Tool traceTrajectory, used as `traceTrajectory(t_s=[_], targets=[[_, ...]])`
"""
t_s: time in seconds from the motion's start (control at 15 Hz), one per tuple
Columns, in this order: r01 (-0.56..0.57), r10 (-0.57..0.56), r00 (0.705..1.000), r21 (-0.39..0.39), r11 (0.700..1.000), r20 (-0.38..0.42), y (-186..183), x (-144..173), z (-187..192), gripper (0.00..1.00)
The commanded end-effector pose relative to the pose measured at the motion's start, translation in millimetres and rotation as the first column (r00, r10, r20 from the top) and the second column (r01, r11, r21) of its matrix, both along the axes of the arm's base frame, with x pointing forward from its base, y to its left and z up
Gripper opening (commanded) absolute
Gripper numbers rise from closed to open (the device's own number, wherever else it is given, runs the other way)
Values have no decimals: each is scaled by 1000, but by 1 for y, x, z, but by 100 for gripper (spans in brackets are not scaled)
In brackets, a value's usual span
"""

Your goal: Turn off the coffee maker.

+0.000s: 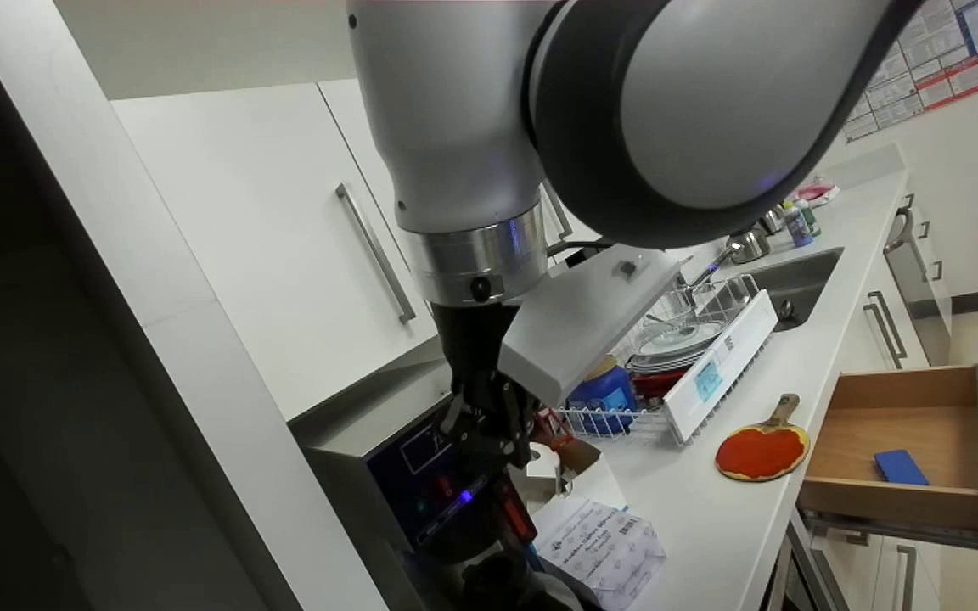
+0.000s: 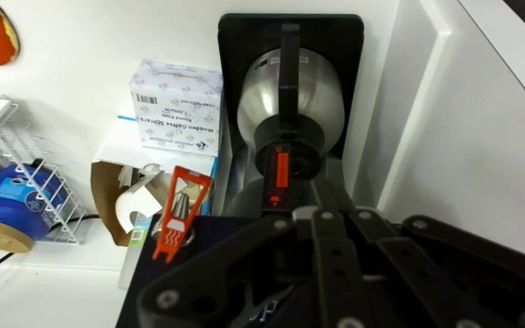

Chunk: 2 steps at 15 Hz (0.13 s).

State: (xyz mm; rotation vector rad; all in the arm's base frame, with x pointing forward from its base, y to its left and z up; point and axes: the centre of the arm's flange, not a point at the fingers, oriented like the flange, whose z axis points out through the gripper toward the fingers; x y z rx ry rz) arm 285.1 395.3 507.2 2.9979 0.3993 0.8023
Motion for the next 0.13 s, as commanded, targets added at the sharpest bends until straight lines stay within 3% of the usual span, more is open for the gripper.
traceTrajectory(t_s=[0.0,0.07], targets=[[-5,5,1000,-32,999,-20,-17,-9,10,0],[-4,3,1000,-33,999,-22,-19,-9,11,0]])
